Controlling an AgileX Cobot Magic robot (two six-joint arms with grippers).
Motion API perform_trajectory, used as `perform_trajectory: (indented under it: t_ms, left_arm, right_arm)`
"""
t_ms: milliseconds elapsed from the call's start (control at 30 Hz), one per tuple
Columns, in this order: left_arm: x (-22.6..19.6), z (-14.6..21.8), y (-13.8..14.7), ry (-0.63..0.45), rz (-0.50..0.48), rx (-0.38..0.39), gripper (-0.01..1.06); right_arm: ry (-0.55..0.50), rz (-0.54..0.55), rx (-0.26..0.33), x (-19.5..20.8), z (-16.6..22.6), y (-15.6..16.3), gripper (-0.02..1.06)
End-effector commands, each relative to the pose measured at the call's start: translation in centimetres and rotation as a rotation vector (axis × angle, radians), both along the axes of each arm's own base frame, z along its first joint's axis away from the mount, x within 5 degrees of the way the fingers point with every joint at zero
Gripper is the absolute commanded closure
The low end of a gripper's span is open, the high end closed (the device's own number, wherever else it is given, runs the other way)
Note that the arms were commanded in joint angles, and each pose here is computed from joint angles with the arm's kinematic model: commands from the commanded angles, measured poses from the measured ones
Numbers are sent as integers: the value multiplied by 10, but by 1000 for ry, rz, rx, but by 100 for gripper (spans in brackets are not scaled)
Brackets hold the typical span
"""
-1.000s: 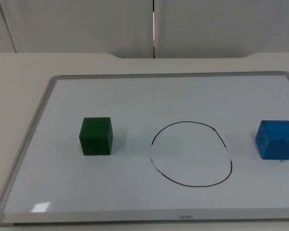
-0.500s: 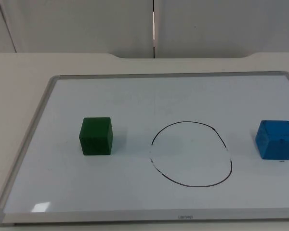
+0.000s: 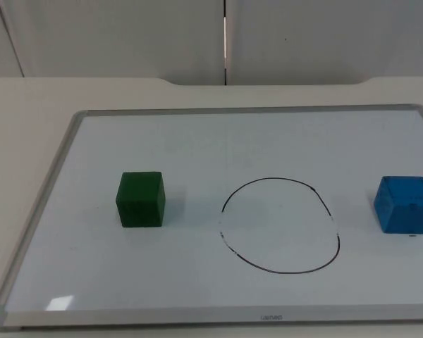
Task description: Push the two cubes into the marked area.
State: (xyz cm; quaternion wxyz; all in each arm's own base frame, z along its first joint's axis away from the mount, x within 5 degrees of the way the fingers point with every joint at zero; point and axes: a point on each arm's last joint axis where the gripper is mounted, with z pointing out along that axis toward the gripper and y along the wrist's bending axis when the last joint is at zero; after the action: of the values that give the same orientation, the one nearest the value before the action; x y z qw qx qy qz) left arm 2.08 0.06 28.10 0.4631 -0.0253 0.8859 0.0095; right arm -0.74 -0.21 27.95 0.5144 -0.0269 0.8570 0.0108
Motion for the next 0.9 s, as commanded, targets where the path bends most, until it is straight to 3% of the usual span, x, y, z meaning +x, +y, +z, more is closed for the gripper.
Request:
perform_trajectory:
  t_ms: [0, 133, 167, 300, 333, 467, 867]
  left_arm:
    - [4, 6, -1, -37, -6, -14, 27]
    - [9, 8, -4, -52, -31, -46, 56]
    - [9, 8, -4, -52, -31, -46, 56]
    - [15, 12, -11, -85, -108, -63, 83]
    - [15, 12, -11, -85, -108, -63, 83]
    - [23, 17, -14, -130, -123, -116, 104]
    - [51, 19, -20, -115, -190, -159, 105]
  right_arm:
    - [-15, 3, 5, 0, 1, 0, -1]
    - [-15, 3, 5, 0, 1, 0, -1]
    - [-15, 3, 5, 0, 1, 0, -1]
    - [-15, 3, 5, 0, 1, 0, -1]
    - [-15, 3, 5, 0, 1, 0, -1]
    - [-15, 3, 5, 0, 1, 0, -1]
    - [-15, 2, 7, 0, 1, 0, -1]
